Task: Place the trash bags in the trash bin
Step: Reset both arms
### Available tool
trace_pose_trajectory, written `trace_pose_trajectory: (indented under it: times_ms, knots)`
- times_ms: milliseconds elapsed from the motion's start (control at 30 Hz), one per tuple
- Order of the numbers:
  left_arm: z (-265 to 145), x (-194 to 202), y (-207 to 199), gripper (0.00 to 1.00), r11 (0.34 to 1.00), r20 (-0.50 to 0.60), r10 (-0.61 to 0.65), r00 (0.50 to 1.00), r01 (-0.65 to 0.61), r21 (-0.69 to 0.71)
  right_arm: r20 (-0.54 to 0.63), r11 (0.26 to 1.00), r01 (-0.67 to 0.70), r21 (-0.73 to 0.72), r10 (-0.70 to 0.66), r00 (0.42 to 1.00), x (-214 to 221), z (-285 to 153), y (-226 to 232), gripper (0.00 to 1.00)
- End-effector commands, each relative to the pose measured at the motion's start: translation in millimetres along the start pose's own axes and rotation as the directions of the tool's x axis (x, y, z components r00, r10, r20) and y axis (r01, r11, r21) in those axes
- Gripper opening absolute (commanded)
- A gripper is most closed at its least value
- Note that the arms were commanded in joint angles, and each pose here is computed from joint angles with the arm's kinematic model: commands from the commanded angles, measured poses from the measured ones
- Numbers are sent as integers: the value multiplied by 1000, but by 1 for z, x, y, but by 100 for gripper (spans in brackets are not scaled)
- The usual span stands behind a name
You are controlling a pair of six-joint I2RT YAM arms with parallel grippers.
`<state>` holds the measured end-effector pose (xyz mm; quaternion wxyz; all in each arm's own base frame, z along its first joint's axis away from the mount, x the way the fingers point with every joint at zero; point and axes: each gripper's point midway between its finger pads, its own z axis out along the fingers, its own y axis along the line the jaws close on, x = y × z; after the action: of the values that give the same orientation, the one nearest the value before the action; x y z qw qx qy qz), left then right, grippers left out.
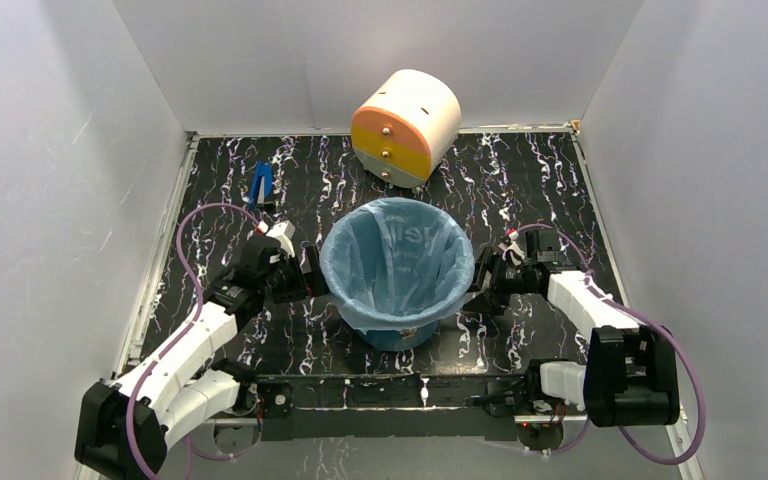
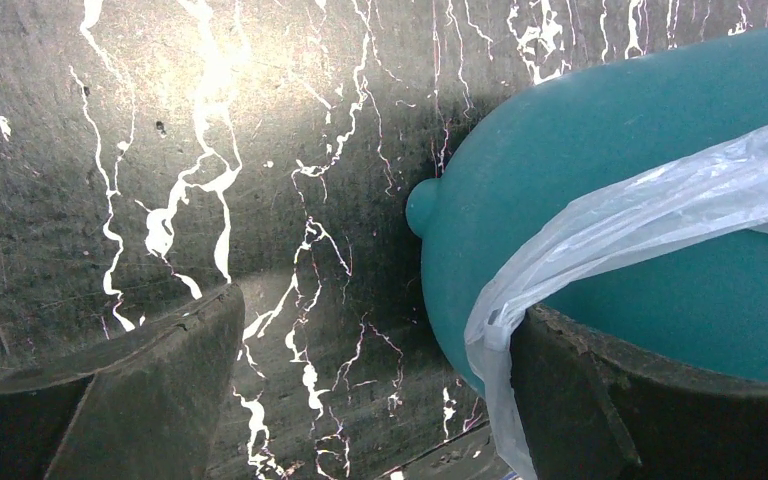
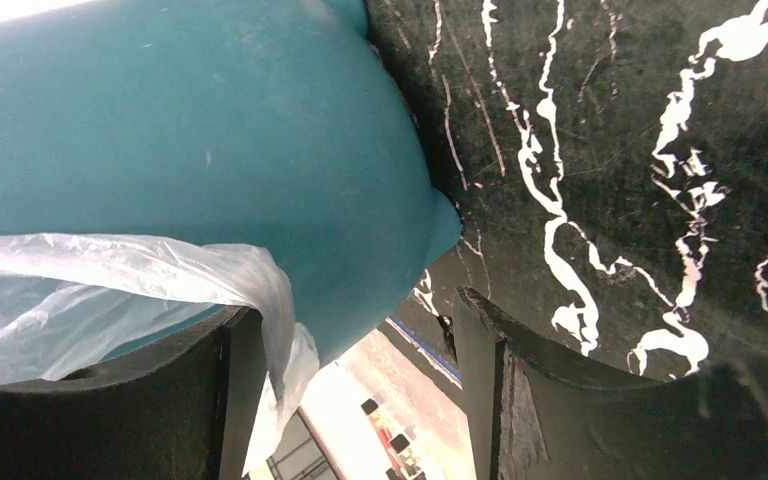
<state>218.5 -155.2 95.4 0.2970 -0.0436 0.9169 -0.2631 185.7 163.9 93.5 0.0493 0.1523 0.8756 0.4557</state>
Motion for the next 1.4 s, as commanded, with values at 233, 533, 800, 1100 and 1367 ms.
trace_pose_trajectory:
  times_ms: [233, 533, 800, 1100, 1367]
  knots:
    - [10, 15, 13, 94, 1000, -36, -3, 999, 2, -24, 54, 999, 15, 52, -17, 998, -24, 12, -3, 72]
    - [6, 4, 14, 95, 999, 30, -32, 999, 33, -42, 122, 992, 26, 120, -41, 992, -38, 4, -1, 83]
    - [-17, -21, 33, 96, 977, 172, -65, 983, 98, -190, 458, 972, 12, 236, -123, 880, -75, -45, 17, 91]
    - [-28, -33, 28, 96, 979, 218, -56, 974, 97, -181, 578, 965, 79, 251, -214, 787, -84, -80, 46, 92]
    - [-31, -12, 1, 96, 997, 41, -17, 999, 20, -76, 478, 958, 214, 192, -281, 832, -69, -79, 76, 94]
